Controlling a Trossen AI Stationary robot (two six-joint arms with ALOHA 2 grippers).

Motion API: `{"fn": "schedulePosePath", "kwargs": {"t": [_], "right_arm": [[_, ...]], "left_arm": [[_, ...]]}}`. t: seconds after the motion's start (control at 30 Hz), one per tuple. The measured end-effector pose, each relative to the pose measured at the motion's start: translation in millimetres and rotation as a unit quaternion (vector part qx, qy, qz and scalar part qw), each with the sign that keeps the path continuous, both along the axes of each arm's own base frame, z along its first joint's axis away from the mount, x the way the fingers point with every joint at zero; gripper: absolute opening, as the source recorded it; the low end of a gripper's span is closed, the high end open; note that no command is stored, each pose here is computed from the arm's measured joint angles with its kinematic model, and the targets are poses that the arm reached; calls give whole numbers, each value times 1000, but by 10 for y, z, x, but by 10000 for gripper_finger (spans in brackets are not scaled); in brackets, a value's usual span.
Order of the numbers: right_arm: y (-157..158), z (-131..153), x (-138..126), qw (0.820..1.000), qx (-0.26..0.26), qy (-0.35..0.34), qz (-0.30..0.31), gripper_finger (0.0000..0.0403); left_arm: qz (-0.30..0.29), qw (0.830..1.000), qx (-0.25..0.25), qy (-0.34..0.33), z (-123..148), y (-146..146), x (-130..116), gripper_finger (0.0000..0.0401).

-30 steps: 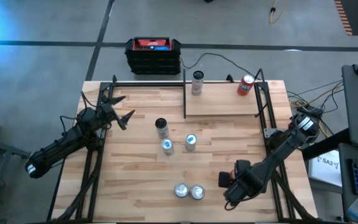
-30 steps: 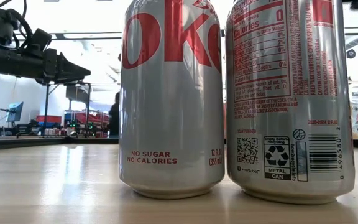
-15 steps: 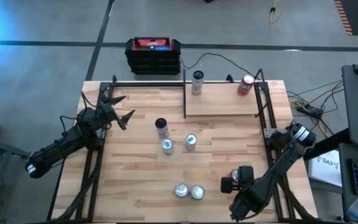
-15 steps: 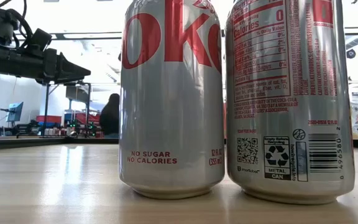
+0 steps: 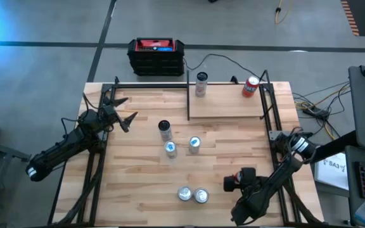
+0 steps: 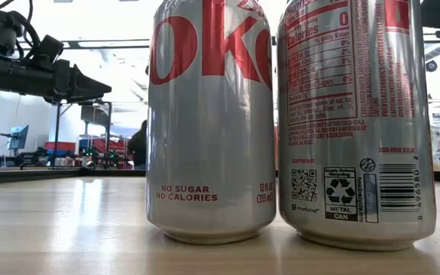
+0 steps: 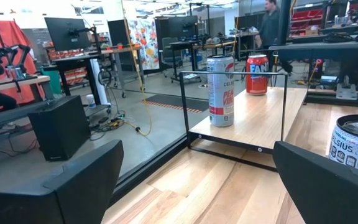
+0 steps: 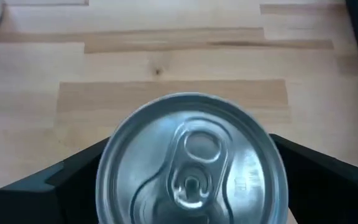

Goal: Place canned beverage on shelf
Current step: Put the red soda can on the shelf aligned with the other red soda can

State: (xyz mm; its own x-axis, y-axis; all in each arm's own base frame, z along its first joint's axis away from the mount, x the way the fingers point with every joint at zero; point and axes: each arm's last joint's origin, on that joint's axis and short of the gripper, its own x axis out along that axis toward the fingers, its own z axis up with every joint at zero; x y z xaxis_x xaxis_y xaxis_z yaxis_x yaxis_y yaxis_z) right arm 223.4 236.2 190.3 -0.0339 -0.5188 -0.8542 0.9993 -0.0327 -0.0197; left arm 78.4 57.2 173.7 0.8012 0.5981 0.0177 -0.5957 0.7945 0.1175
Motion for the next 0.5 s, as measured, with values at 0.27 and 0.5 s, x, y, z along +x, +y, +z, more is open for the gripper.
{"fn": "schedulePosePath", "kwargs": {"t": [0.27, 0.5], "right_arm": [[-14, -6, 41, 1000, 3, -12, -3, 380], [-4, 15, 51, 1000, 7, -15, -2, 379]], "left_arm": [[0, 1000, 0, 0, 0, 0, 0, 398], [0, 1000, 0, 0, 0, 0, 0, 398]]}}
